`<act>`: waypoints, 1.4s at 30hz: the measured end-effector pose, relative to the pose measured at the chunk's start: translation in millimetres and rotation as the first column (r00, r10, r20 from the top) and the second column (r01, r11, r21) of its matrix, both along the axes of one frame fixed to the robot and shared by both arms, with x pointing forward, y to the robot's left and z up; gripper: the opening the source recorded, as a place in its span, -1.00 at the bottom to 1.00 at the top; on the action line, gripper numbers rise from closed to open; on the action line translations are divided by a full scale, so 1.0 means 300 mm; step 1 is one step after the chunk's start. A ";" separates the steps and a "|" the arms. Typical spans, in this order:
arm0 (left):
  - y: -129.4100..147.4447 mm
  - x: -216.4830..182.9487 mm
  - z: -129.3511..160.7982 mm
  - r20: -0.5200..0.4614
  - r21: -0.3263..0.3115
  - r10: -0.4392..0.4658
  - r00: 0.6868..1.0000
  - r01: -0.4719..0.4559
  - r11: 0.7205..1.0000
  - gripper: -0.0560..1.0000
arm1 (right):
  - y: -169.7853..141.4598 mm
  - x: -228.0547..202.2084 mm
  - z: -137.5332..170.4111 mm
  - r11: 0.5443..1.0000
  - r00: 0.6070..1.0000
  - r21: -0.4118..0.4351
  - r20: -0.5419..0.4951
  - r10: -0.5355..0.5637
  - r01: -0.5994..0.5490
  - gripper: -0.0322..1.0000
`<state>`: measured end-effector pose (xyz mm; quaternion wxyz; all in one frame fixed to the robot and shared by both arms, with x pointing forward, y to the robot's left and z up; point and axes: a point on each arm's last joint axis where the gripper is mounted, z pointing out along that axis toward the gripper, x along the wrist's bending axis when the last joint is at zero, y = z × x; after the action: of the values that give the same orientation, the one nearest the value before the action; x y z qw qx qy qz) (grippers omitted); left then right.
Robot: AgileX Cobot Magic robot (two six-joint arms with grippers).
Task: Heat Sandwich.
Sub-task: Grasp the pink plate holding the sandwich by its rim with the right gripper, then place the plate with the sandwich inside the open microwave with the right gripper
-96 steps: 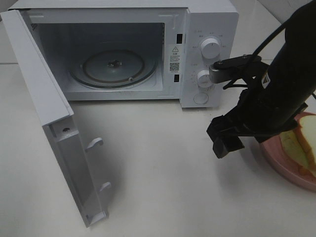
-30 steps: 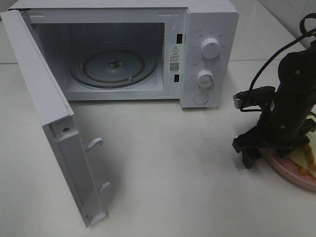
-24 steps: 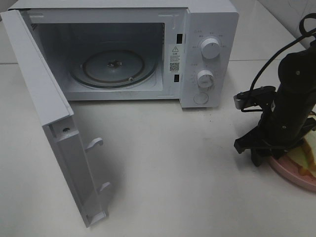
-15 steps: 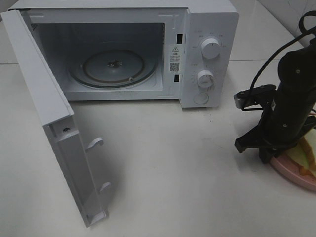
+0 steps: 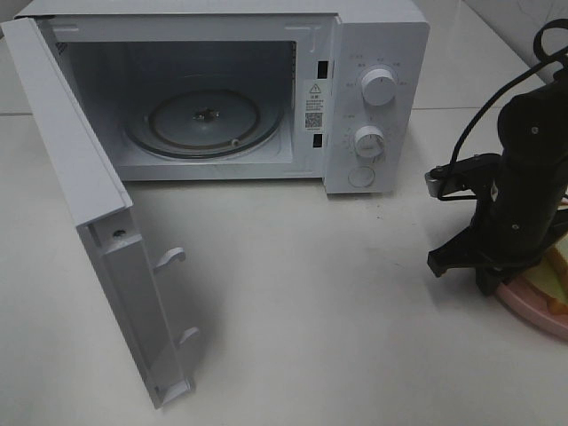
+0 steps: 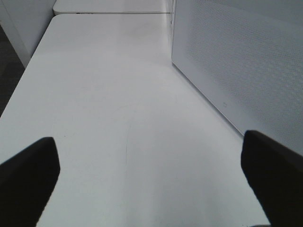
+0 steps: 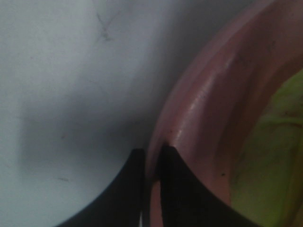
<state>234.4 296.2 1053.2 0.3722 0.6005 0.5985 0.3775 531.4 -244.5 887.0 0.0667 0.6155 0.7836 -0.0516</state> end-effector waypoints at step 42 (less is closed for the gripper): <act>0.000 0.000 0.000 0.000 0.000 0.000 1.000 0.000 1.000 0.98 | 0.117 -0.137 0.188 0.978 0.996 -0.190 -0.043 0.081 -0.088 -0.86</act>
<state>234.4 296.2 1053.2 0.3722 0.6005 0.5985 0.3775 490.2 -209.5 943.3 0.1139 0.5714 0.8015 -0.1349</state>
